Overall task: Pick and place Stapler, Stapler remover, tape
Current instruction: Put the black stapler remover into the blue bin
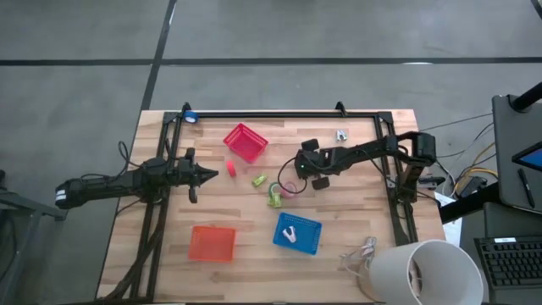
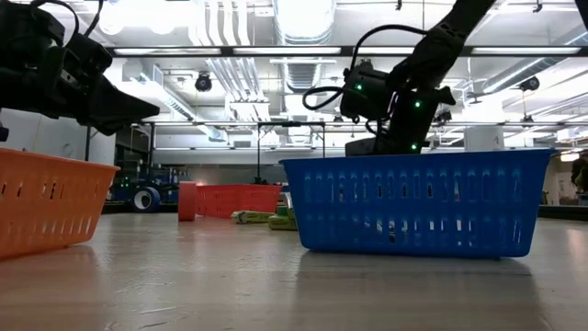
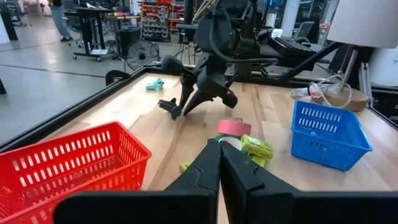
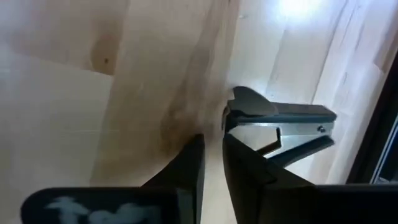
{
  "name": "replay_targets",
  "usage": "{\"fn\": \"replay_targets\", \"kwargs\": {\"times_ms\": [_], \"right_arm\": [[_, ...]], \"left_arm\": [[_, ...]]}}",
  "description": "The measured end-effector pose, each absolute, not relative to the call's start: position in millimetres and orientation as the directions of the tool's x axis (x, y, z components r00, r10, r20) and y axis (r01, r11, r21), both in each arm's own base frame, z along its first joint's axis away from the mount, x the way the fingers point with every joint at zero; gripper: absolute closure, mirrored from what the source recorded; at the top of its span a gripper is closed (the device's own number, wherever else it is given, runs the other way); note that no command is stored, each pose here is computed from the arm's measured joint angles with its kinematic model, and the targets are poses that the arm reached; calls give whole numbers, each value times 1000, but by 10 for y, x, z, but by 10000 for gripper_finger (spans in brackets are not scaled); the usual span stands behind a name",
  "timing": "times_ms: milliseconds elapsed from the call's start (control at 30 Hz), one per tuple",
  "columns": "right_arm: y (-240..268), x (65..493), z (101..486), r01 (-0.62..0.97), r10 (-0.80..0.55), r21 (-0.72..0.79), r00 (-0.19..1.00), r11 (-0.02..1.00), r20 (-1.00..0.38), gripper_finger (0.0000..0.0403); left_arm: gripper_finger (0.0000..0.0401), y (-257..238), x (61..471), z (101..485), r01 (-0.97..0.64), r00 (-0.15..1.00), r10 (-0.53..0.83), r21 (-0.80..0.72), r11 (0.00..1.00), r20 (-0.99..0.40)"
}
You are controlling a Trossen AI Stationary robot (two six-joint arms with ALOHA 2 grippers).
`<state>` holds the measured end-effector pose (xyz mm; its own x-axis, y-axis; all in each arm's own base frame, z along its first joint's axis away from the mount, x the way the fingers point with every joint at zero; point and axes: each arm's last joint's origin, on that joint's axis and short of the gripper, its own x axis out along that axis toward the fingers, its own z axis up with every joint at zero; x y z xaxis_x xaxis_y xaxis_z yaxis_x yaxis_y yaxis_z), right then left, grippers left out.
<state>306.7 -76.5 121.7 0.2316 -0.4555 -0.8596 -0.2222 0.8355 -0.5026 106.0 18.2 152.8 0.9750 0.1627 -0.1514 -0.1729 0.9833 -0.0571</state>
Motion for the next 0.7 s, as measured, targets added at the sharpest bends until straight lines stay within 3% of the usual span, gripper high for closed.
{"fn": "replay_targets", "kwargs": {"times_ms": [400, 700], "right_arm": [[-780, 3105, 1306, -60, -470, -499, 251, 865, -846, 375], [-783, 3160, 1405, -42, -466, -489, 241, 871, -851, 375]], "left_arm": [[391, 182, 1060, 1527, -173, 975, 163, -57, 983, -152], [391, 182, 1060, 1527, -173, 975, 163, -57, 983, -152]]}}
